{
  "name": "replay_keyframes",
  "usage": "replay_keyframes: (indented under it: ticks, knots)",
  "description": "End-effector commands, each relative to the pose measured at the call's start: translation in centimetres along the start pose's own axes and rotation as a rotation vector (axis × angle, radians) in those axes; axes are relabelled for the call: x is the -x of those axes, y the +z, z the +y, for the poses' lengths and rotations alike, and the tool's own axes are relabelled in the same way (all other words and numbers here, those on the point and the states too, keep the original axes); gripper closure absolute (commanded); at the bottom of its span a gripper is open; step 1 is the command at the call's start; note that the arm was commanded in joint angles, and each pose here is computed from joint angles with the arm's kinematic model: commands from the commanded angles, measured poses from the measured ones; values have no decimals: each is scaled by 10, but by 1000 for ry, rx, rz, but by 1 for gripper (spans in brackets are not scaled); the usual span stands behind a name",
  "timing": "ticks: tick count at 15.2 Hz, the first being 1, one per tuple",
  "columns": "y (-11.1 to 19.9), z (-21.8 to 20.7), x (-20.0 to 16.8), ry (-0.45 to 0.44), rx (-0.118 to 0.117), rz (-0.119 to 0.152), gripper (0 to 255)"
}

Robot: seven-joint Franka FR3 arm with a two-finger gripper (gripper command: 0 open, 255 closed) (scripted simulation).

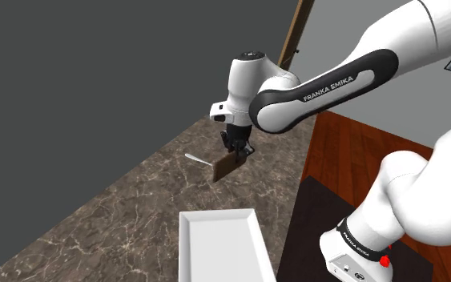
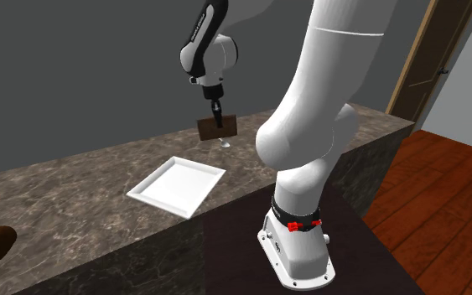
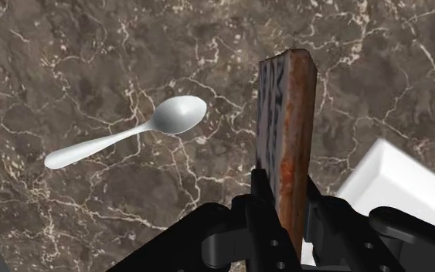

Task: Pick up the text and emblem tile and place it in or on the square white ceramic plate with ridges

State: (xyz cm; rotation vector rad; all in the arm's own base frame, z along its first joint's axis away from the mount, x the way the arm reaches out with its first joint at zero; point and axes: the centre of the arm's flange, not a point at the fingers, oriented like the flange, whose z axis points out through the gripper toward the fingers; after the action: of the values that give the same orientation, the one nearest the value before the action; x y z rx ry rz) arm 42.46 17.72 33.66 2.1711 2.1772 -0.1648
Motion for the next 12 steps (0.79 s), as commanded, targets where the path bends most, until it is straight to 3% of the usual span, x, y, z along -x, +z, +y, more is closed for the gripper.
replay_keyframes:
  ticks: [1, 12]
  knots:
    - [-2, -19, -19, 2, 0, 0, 255]
    - [-17, -126, -117, 2, 0, 0, 255]
